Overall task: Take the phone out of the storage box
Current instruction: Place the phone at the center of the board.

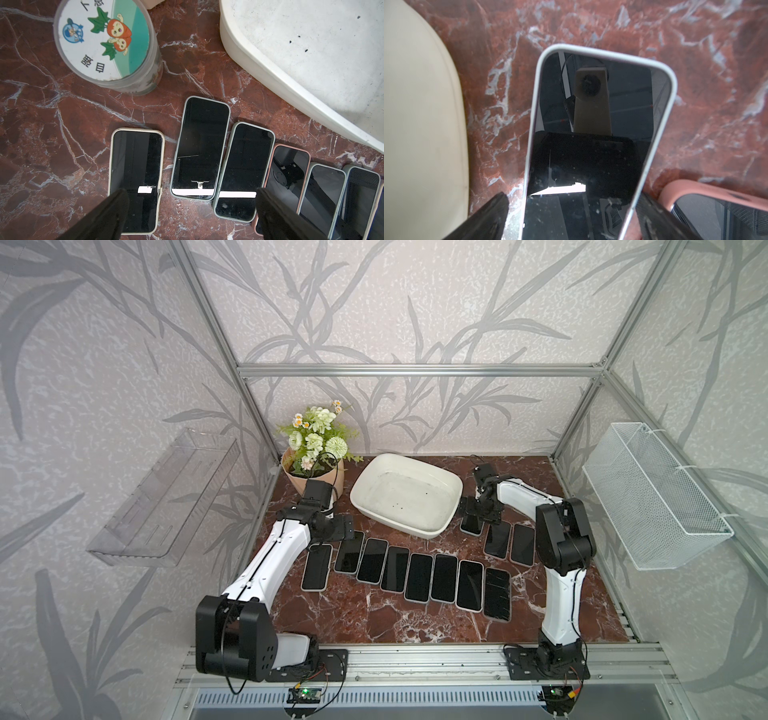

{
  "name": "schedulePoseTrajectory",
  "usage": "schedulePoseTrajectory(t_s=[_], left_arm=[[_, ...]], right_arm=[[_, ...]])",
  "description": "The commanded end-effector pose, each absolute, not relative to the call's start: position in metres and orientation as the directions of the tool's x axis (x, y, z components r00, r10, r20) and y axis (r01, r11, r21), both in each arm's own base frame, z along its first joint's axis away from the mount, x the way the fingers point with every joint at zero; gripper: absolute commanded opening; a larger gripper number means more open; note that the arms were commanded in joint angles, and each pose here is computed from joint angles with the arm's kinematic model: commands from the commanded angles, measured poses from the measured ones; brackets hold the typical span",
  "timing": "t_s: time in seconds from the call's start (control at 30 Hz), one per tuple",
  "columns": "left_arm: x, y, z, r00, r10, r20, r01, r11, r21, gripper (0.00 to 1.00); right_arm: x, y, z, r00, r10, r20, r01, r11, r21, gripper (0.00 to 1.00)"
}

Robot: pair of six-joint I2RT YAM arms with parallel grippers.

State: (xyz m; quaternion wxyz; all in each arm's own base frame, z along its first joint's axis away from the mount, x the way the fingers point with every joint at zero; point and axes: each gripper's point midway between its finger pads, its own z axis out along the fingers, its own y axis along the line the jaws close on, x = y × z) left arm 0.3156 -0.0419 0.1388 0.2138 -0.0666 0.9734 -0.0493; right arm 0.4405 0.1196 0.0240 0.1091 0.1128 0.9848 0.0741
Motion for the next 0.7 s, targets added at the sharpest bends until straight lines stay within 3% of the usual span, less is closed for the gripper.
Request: schedulePoseTrajectory(t_s=[0.0,0.37,0.67], left_arm=[[0.313,-0.04,0.14,-0.89,-0.162,-0.425,-0.117,0.985,-0.129,1.0],[0.313,-0.038,0.146,-0.877,-0.161,-0.453,-0.118,0.986,-0.121,1.0],[0.319,-0.036,0.171,-0.813,-0.178,-0.555,-0.116,0.983,-0.146,1.0]], right_arm=[[0.437,0.112,0.037,-0.946,0.249,-0.207,0.213,0.96,0.179,0.99],[0.438,0.084,0.055,-0.92,0.32,-0.225,0.273,0.937,0.218,0.99],[0.439,0.065,0.109,-0.88,0.35,-0.322,0.266,0.923,0.278,0.99]])
